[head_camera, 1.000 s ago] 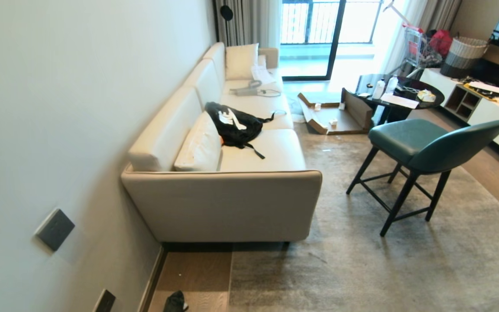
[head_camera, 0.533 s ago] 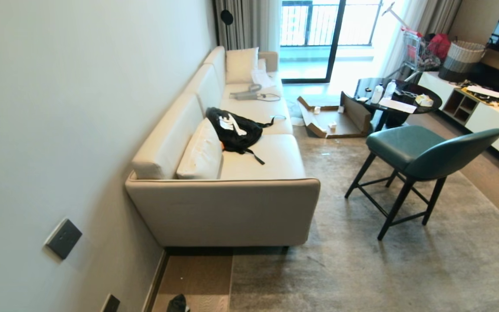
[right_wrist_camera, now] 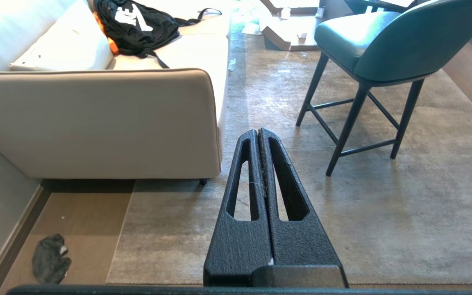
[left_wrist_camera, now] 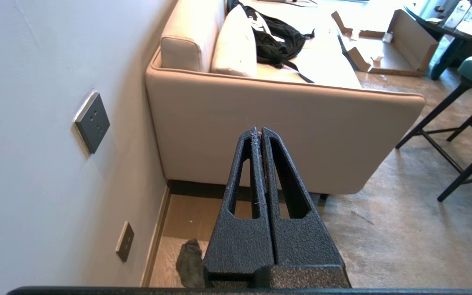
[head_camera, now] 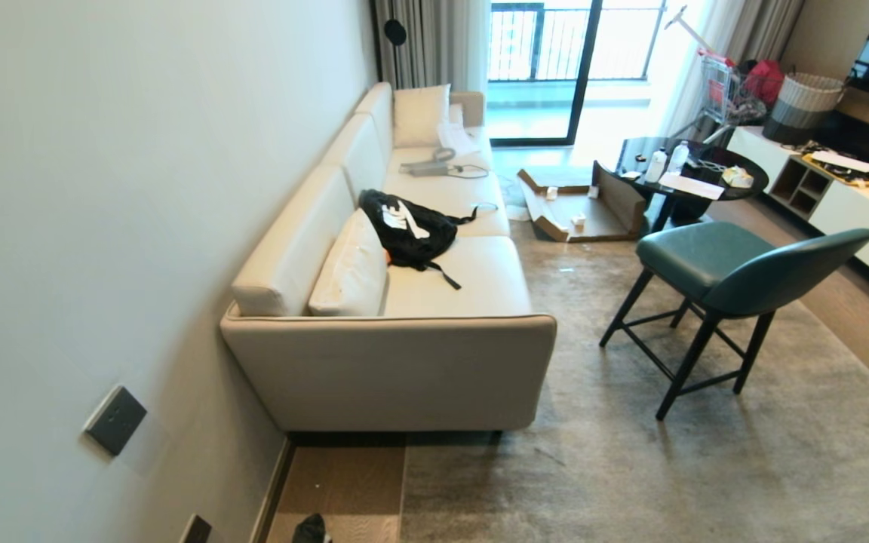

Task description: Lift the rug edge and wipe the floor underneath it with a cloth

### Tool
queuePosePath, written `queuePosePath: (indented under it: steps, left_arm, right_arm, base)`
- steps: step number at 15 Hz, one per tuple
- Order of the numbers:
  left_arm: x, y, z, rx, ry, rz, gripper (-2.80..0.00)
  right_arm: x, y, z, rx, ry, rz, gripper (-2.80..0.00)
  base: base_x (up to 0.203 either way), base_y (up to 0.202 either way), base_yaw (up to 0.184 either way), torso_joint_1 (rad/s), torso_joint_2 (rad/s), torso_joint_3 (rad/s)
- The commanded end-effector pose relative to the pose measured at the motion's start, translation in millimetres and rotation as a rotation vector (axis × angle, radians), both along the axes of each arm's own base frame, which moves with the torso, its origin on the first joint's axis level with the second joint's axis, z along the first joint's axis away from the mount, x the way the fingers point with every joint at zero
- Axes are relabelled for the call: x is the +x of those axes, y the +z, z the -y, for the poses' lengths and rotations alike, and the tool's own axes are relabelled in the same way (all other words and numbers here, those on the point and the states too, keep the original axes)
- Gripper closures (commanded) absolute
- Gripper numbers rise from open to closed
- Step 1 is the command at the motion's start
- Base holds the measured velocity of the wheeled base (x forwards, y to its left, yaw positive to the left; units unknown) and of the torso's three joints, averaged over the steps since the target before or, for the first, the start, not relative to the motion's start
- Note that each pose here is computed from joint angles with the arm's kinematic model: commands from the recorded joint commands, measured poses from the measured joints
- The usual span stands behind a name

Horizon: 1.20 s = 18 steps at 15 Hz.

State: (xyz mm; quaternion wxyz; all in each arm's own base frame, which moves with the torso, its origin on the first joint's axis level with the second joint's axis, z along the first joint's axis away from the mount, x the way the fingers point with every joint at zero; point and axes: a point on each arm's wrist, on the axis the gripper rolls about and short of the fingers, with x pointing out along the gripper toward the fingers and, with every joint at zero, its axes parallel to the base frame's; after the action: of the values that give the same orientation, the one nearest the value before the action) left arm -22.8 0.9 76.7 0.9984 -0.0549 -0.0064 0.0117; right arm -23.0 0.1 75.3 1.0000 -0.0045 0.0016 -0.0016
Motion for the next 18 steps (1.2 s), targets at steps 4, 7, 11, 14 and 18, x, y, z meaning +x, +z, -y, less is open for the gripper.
queuePosePath:
  steps: [4,7,11,14,18]
  left_arm:
    - [0.0,0.1,0.0,-0.001,0.0,0.001,0.0]
    - [0.0,0.1,0.0,-0.001,0.0,0.001,0.0]
    - [0.0,0.1,0.0,-0.001,0.0,0.001,0.0]
    - [0.0,0.1,0.0,-0.001,0.0,0.001,0.0]
    - [0.0,0.1,0.0,-0.001,0.0,0.001,0.0]
  right_arm:
    - [0.1,0.0,0.0,0.0,0.0,-0.001,0.0]
    - [0.1,0.0,0.0,0.0,0.0,-0.001,0.0]
    - [0.1,0.0,0.0,0.0,0.0,-0.001,0.0]
    - [0.1,0.0,0.0,0.0,0.002,-0.001,0.0]
    - [0.1,0.0,0.0,0.0,0.0,-0.001,0.0]
  base:
    - [0.0,0.0,0.0,0.0,0.0,0.0]
    - [0.0,0.0,0.0,0.0,0.0,0.0]
    - [0.0,0.0,0.0,0.0,0.0,0.0]
    - [0.0,0.0,0.0,0.0,0.0,0.0]
    - [0.0,0.0,0.0,0.0,0.0,0.0]
